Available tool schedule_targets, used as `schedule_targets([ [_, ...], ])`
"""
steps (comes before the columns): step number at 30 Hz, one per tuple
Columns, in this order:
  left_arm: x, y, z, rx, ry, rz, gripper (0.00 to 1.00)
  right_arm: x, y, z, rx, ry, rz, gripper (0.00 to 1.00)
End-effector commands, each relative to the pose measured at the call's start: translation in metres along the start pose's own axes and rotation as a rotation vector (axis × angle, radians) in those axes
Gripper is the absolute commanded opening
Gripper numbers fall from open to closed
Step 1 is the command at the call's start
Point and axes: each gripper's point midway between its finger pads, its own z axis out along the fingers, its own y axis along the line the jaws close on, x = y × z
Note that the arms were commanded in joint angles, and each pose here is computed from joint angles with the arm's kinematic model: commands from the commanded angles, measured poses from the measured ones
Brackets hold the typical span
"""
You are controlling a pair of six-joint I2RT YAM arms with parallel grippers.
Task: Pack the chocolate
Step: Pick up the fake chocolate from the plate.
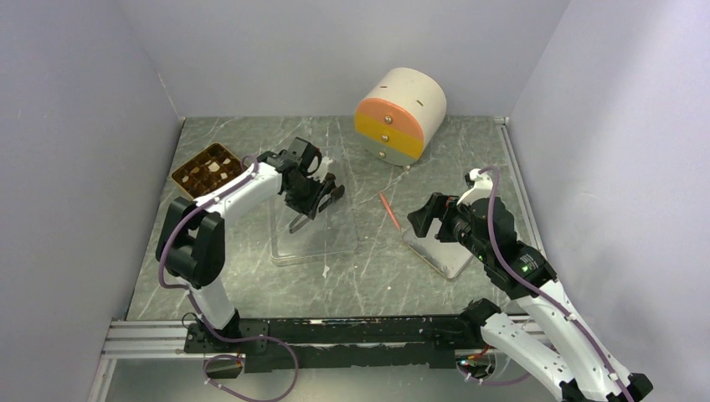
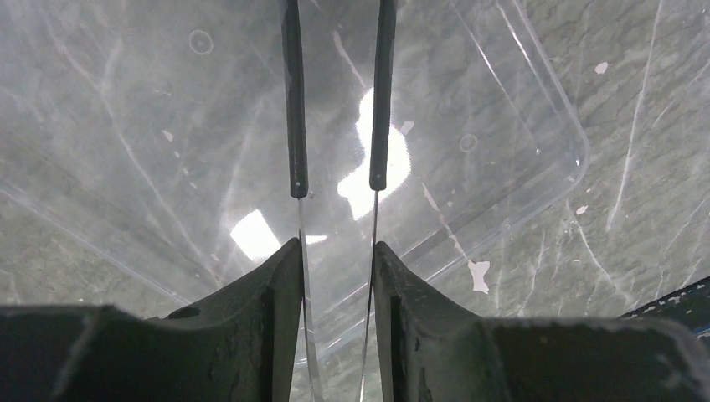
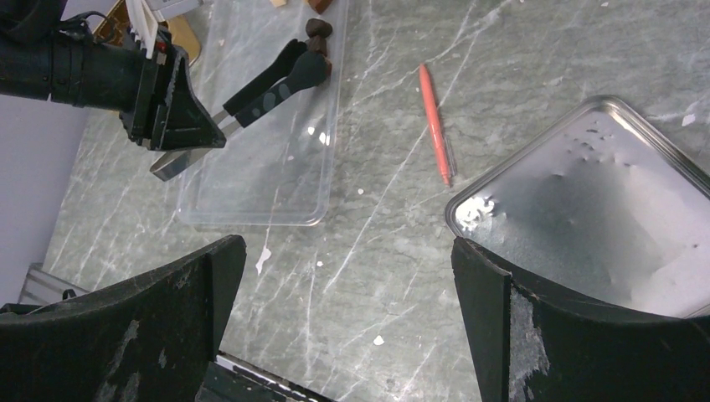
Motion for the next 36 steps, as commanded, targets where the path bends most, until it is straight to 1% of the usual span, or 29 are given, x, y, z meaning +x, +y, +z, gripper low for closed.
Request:
schedule_targets([
  [1,-0.018,-0.002,-0.009,-0.005,-0.055,0.015,0.38,-0.011,0.01,-0.002,-0.034,-0.032,0.003,0.99],
  [6,-0.016,0.004,0.005,-0.027,-0.029,0.011,0.38,-0.015,0.007,-0.007,-0.018,-0.048,0.001,0.99],
  [12,-0.015,0.004,0.008,-0.03,-0.021,0.002,0.37,-0.015,0.007,-0.007,-0.019,-0.045,-0.003,0.99],
  [14,-0.014,0.005,0.005,-0.037,-0.021,0.0,0.33,-0.017,0.008,-0.007,-0.022,-0.051,-0.005,0.99],
  [17,-0.017,0.005,-0.006,-0.048,-0.042,-0.005,0.26,-0.017,0.009,-0.006,-0.023,-0.047,-0.007,0.99],
  [24,-0.024,0.01,-0.039,-0.107,-0.122,-0.058,0.2,-0.015,0.01,-0.003,-0.029,-0.04,-0.005,0.99],
  [28,-0.033,0.011,-0.061,-0.121,-0.187,-0.09,0.18,-0.015,0.011,-0.003,-0.035,-0.04,-0.002,0.99],
  [31,-0.032,0.028,-0.076,-0.182,-0.209,-0.14,0.18,-0.013,0.01,-0.003,-0.036,-0.037,-0.003,0.99],
  [36,-0.021,0.066,-0.089,-0.211,-0.238,-0.268,0.17,-0.013,0.008,-0.005,-0.03,-0.041,-0.012,0.99],
])
